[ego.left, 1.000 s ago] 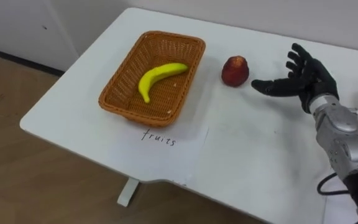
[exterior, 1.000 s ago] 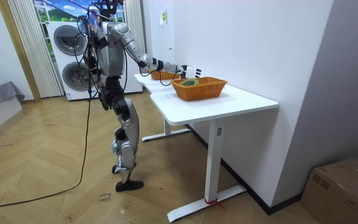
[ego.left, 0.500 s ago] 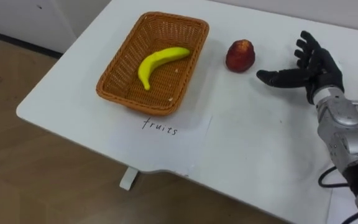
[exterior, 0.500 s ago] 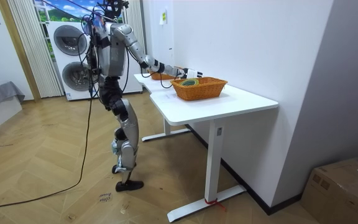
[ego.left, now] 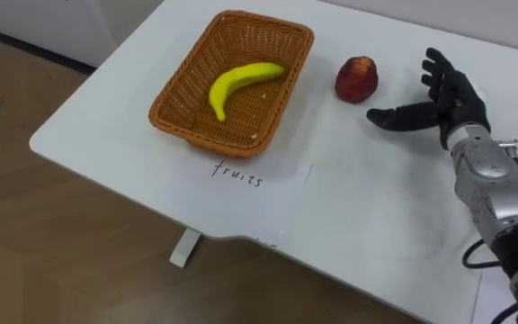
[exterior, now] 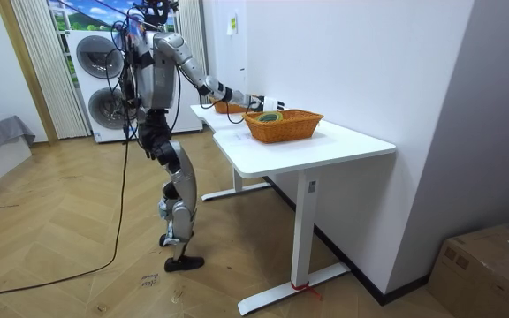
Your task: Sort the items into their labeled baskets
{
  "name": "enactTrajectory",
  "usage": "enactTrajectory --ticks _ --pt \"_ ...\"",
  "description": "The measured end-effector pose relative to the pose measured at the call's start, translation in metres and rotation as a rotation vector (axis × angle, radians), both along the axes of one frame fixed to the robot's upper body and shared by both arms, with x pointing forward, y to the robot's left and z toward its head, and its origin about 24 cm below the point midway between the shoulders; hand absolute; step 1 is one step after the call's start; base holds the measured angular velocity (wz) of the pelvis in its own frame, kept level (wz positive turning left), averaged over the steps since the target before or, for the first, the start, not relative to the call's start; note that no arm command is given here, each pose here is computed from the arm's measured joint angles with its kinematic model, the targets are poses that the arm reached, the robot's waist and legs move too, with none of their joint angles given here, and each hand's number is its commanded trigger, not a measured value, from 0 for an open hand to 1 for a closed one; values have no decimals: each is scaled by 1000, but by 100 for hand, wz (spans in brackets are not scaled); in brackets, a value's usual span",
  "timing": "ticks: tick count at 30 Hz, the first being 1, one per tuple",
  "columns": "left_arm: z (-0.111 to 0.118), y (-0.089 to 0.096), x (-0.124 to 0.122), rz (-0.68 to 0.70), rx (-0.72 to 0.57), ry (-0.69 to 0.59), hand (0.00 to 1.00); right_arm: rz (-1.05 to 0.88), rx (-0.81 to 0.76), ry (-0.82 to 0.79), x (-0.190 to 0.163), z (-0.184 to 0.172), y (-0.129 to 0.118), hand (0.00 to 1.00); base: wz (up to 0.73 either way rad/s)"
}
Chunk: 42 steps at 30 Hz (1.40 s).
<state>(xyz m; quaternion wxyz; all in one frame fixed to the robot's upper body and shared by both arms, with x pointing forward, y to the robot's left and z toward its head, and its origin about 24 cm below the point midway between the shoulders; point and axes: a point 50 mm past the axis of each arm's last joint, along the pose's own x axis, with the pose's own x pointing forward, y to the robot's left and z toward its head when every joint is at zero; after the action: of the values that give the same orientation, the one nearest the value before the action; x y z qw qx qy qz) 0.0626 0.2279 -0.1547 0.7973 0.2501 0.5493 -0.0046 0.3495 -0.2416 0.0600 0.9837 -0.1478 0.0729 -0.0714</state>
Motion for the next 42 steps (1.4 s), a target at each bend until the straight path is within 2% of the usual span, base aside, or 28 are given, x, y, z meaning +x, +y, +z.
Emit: enactTrajectory --ticks 15,23,42 --pt "-3 -1 -1 -11 -50 24 0 49 -117 13 1 -1 7 0 1" --pt "-3 -1 -2 42 -74 12 0 32 -126 -12 2 1 8 0 2" --pt "-1 0 6 44 -69 -5 0 -10 -185 -25 10 14 -3 0 6"
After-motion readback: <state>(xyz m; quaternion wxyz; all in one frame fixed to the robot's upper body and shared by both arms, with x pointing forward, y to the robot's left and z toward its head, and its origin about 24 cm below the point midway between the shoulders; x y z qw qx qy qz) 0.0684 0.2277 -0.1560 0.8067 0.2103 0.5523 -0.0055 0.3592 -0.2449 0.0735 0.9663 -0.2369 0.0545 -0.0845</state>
